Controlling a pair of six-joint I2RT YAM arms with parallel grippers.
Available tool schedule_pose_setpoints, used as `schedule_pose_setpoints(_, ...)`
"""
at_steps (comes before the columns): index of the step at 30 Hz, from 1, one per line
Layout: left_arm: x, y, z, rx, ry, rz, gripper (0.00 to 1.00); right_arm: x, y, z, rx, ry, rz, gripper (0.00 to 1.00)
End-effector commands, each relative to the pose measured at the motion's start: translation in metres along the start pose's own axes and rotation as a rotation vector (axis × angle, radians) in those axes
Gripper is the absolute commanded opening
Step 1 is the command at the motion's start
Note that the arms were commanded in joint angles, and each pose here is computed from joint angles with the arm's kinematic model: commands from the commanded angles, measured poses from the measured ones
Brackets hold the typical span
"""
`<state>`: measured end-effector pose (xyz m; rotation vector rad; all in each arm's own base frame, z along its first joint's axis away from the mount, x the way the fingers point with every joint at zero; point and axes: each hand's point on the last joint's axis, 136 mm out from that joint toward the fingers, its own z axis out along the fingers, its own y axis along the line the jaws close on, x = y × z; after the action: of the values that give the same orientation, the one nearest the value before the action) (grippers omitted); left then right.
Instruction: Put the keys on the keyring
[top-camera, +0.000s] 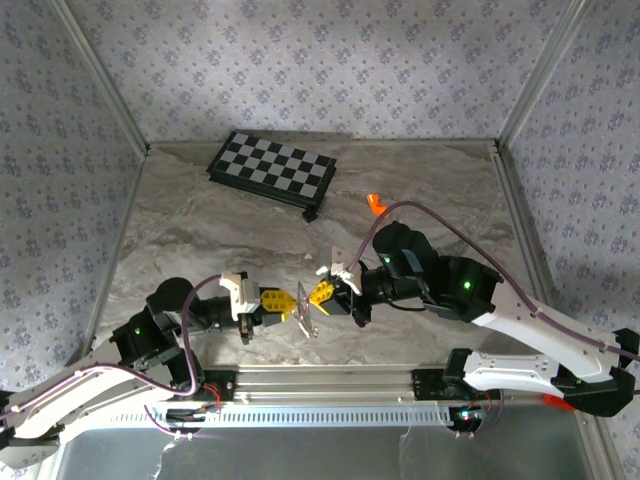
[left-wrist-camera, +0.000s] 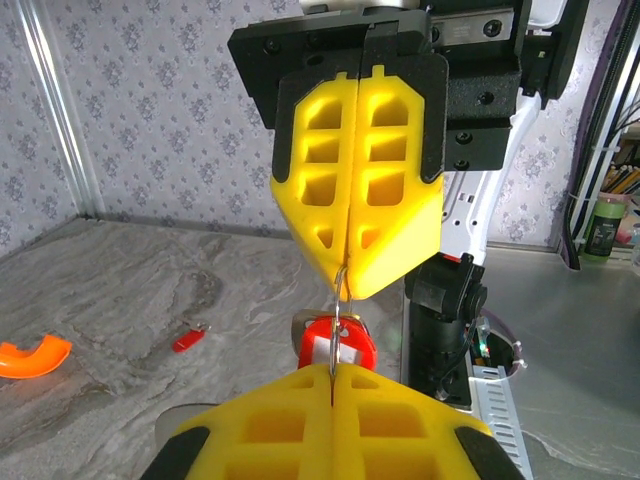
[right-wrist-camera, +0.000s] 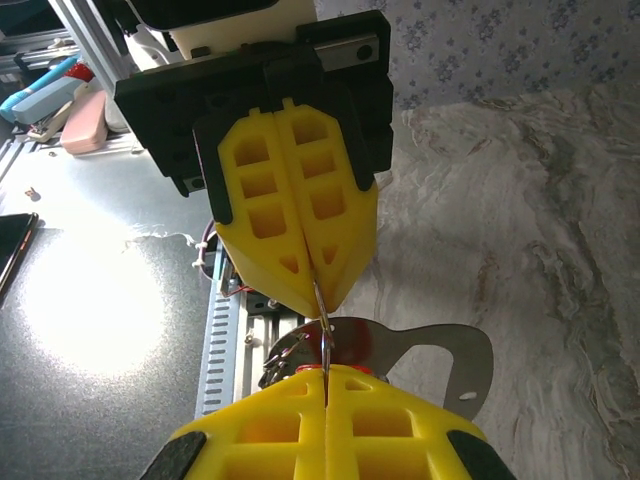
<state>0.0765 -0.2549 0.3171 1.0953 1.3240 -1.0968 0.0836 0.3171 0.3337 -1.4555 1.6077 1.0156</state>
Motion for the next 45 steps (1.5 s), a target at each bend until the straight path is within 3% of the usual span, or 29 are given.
schedule_pose_setpoints(1, -0.027, -0.01, -0.005, 0.041, -0.079, 0.037, 0.0, -0.012, 0.0, -0.006, 0.025, -0.032, -0.024, 0.0)
schedule_pose_setpoints(27, -0.027, -0.011, -0.006, 0.047, -0.075, 0.038, 0.0, -0.014, 0.002, 0.001, 0.005, -0.034, -0.038, 0.0)
schedule_pose_setpoints(45, -0.021, -0.009, -0.004, 0.04, -0.007, 0.035, 0.0, -0.017, 0.012, 0.001, -0.05, -0.04, -0.048, 0.0)
